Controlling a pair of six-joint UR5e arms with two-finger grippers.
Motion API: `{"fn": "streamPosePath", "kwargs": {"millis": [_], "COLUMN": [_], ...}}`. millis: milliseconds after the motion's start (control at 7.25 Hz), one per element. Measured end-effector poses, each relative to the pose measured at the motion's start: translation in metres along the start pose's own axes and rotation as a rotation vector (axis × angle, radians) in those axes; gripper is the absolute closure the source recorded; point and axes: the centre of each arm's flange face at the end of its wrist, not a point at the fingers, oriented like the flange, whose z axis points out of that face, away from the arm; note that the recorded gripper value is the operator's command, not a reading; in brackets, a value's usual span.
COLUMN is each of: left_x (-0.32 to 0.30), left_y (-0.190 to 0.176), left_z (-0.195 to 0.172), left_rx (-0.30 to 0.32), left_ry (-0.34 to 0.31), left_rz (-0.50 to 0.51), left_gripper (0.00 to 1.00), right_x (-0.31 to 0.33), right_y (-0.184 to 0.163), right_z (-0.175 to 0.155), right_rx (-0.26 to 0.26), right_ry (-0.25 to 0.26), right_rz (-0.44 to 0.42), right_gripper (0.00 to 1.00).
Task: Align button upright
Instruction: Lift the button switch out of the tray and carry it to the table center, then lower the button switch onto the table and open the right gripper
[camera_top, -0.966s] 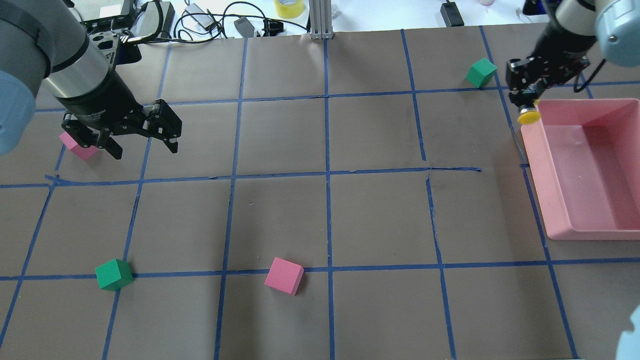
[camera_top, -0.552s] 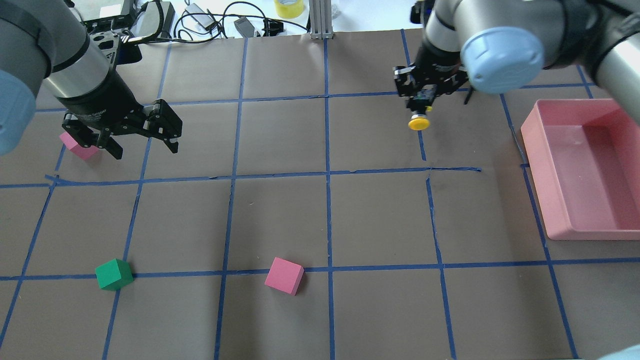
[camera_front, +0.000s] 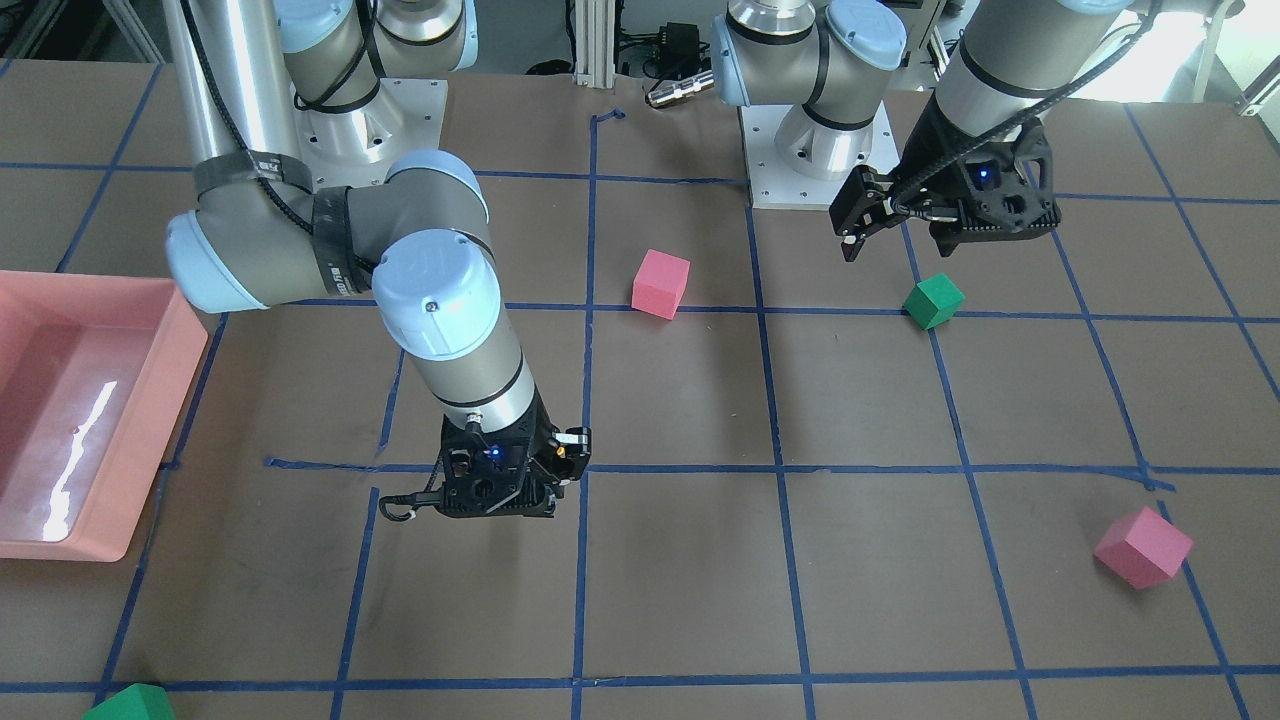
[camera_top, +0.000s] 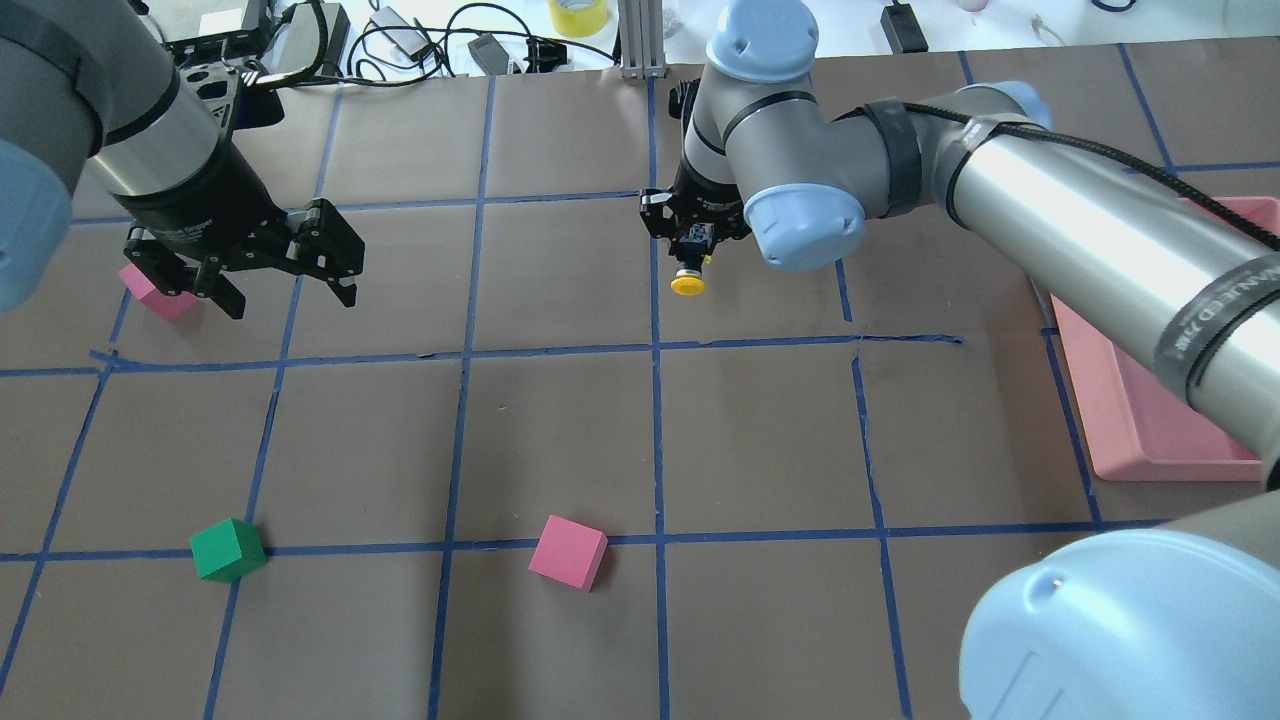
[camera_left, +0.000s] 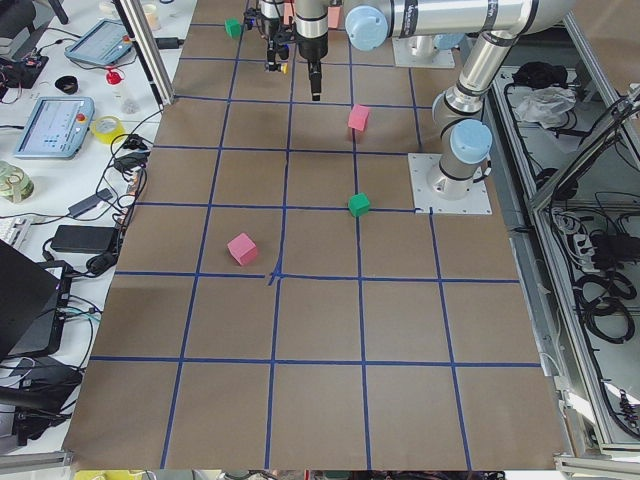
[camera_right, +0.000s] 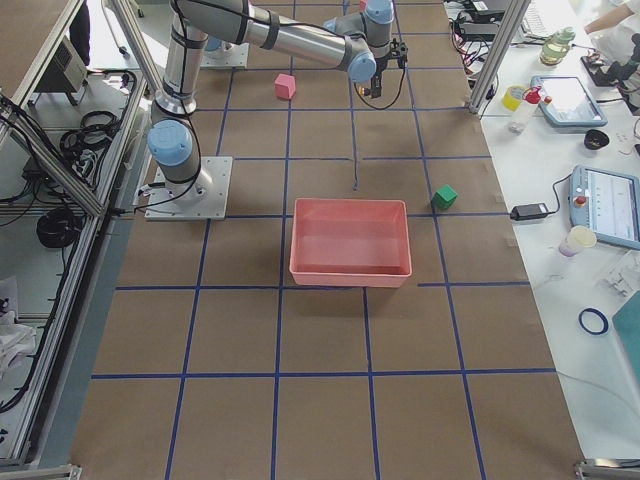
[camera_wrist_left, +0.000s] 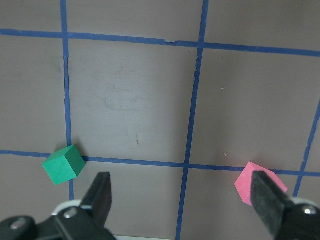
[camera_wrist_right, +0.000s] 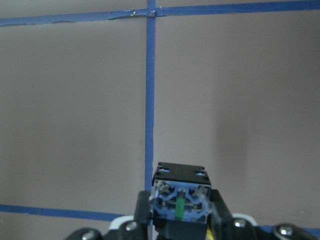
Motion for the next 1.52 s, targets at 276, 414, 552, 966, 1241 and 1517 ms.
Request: {"fn": "streamPosePath", "kwargs": {"millis": [276, 414, 552, 966, 1241, 1517], "left_x": [0.0, 0.0, 0.0, 0.0, 0.0, 0.0], "left_y": [0.0, 0.0, 0.0, 0.0, 0.0, 0.0], "left_z": [0.0, 0.0, 0.0, 0.0, 0.0, 0.0], "left_rx": [0.0, 0.0, 0.0, 0.0, 0.0, 0.001], "left_ry": [0.0, 0.0, 0.0, 0.0, 0.0, -0.001], "left_rz": [0.0, 0.0, 0.0, 0.0, 0.0, -0.001], "left_gripper": [0.0, 0.0, 0.0, 0.0, 0.0, 0.0], "right_x": [-0.026, -0.037, -0.043, -0.044, -0.039, -0.038], "right_y": [0.011, 0.017, 0.021, 0.029, 0.041, 0.045], "right_z": [0.028, 0.041, 0.056, 0.081, 0.091, 0.092], "right_rx": [-0.003, -0.014, -0.029, -0.067, -0.094, -0.098], "right_ry": [-0.017, -0.02, -0.018, -0.008, 0.0, 0.0], "right_rz": [-0.008, -0.006, -0.009, -0.03, -0.052, -0.069], "right_gripper": [1.0, 1.0, 1.0, 1.0, 0.95, 0.21]}}
